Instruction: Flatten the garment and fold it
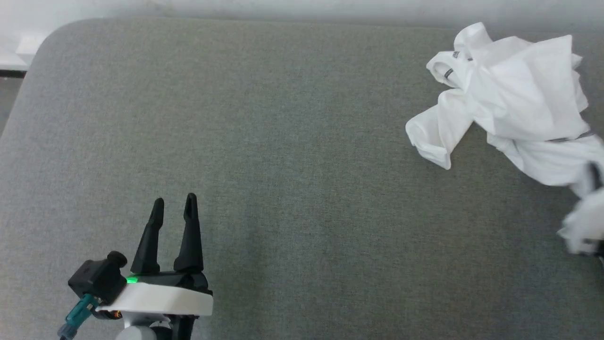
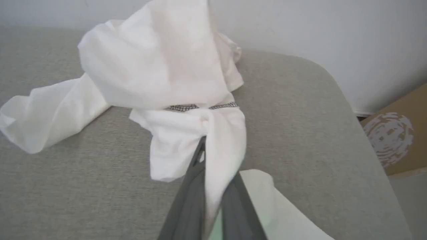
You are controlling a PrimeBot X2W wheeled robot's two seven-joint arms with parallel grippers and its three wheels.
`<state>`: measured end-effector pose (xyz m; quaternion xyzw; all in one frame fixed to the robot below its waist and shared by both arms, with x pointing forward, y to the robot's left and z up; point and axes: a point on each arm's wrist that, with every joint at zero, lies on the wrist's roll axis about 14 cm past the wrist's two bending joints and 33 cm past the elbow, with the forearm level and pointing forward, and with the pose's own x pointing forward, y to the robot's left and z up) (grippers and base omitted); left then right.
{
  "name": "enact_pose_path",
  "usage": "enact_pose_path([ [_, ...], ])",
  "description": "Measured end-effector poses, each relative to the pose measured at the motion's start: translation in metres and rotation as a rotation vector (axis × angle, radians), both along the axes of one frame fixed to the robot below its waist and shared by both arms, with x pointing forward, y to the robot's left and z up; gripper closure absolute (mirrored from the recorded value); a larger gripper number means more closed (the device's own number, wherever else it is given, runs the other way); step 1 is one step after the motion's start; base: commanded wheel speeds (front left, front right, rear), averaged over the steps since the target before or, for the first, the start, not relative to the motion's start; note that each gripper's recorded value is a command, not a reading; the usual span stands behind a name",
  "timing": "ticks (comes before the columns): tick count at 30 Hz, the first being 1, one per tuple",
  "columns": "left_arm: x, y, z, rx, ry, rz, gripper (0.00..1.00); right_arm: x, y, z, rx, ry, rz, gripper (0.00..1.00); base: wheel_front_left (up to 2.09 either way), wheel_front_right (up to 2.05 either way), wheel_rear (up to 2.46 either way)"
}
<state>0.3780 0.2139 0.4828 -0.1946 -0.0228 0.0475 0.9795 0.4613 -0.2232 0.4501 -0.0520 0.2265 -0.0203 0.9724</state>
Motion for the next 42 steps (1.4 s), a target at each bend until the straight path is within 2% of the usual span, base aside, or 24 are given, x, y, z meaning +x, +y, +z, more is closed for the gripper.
enact_pose_path([
  [2, 0.0, -0.003, 0.003, -0.001, -0.01, -0.01, 0.0, -0.009, -0.041, 0.017, -0.067, -0.026, -0.087, 1.0, 0.0, 0.0, 0.0],
  [5, 0.0, -0.007, 0.007, -0.004, -0.023, -0.021, 0.0, -0.041, -0.1, 0.023, -0.191, 0.01, -0.211, 1.0, 0.0, 0.0, 0.0],
  [8, -0.002, -0.006, 0.008, -0.003, -0.023, -0.017, 0.0, -0.065, -0.127, 0.011, -0.248, 0.066, -0.267, 1.0, 0.0, 0.0, 0.0],
  [9, -0.003, -0.005, 0.006, -0.003, -0.019, -0.014, 0.0, -0.068, -0.128, 0.005, -0.241, 0.077, -0.273, 0.87, 0.0, 0.0, 0.0],
  [10, -0.004, -0.005, 0.005, -0.003, -0.014, -0.013, 0.0, -0.07, -0.125, -0.002, -0.227, 0.083, -0.272, 0.3, 0.0, 0.0, 0.0],
  [11, -0.005, -0.004, 0.005, -0.004, -0.012, -0.012, 0.0, -0.071, -0.12, -0.009, -0.208, 0.09, -0.266, 0.0, 0.0, 0.0, 0.0],
  [14, -0.007, -0.003, 0.005, -0.002, -0.013, -0.009, 0.0, -0.072, -0.102, -0.026, -0.153, 0.097, -0.245, 0.0, 0.0, 0.0, 0.0],
  [17, -0.01, -0.004, 0.006, 0.003, -0.014, -0.012, 0.0, -0.061, -0.088, -0.017, -0.125, 0.027, -0.221, 0.0, 0.0, 0.0, 0.0],
  [20, -0.014, -0.004, 0.01, 0.009, -0.025, -0.012, 0.0, -0.05, -0.078, 0.011, -0.121, -0.102, -0.196, 0.0, 0.0, 0.0, 0.0],
  [24, -0.016, -0.005, 0.023, 0.014, -0.064, -0.014, 0.0, -0.039, -0.055, 0.065, -0.114, -0.339, -0.138, 0.0, 0.0, 0.0, 0.0],
  [28, -0.021, -0.007, 0.031, 0.03, -0.086, -0.022, 0.0, -0.044, -0.027, 0.099, -0.074, -0.508, -0.062, 0.0, 0.0, 0.0, 0.0],
  [35, -0.031, -0.01, 0.028, 0.063, -0.071, -0.033, 0.0, -0.075, -0.018, 0.081, 0.057, -0.554, -0.046, 0.0, 0.0, 0.0, 0.0],
  [42, -0.024, -0.024, 0.025, 0.083, -0.065, -0.081, 0.0, -0.087, -0.029, 0.072, 0.058, -0.566, -0.08, 0.0, 0.0, 0.0, 0.0],
])
